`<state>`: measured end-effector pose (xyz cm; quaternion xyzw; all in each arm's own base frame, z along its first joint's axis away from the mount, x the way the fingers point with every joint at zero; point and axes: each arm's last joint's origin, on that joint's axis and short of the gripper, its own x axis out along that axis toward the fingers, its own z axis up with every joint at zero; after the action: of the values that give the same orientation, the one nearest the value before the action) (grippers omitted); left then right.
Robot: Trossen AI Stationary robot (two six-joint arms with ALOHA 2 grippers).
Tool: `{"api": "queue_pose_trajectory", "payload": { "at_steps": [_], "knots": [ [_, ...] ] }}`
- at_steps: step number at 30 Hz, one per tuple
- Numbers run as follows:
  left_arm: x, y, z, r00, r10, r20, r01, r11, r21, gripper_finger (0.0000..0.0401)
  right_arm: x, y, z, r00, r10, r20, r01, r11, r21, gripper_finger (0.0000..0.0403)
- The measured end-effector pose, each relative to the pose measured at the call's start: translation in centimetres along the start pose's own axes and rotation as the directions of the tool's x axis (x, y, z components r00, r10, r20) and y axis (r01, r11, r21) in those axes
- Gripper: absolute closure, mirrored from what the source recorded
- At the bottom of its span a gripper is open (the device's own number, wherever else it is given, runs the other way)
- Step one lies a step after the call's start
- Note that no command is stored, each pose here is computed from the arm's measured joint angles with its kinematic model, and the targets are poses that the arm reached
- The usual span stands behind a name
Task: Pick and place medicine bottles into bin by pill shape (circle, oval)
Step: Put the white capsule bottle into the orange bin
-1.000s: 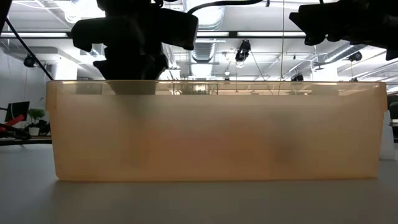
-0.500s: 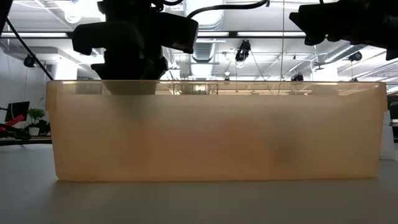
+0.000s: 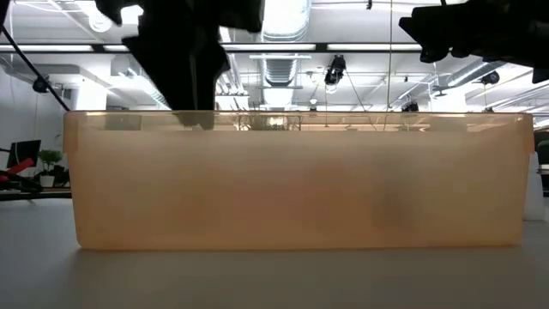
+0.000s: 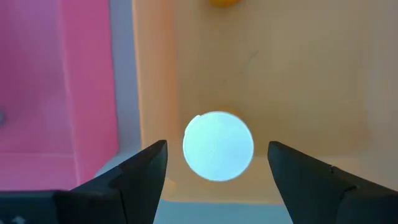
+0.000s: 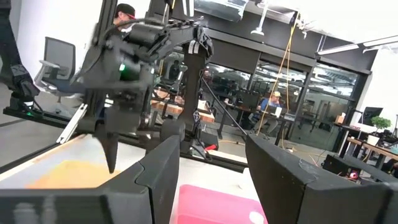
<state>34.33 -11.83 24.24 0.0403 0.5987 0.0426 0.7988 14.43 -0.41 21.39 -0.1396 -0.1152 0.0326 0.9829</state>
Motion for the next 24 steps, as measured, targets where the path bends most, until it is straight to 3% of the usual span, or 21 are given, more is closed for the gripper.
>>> {"api": "queue_pose_trajectory", "payload": {
  "at_steps": [8,15,24],
  "knots": [
    [-3.8,1.2,-0.3,0.993,-0.020,0.113,0.020,1.000,0.001,0.0139,0.0,0.0,0.0,1.000,0.000,0.000,0.000,1.000,0.003,0.0225],
    [-6.6,3.0,-0.6,0.972,0.055,0.229,-0.059,0.998,0.012,0.0139,0.0,-0.1,0.0,1.000,-0.029,-0.008,0.029,1.000,0.003,0.0225],
    [-9.6,4.8,0.3,0.865,0.143,0.480,-0.205,0.975,0.080,0.0139,0.0,-0.2,-0.4,0.996,-0.074,-0.050,0.074,0.997,0.005,0.0225]
  ]
}}
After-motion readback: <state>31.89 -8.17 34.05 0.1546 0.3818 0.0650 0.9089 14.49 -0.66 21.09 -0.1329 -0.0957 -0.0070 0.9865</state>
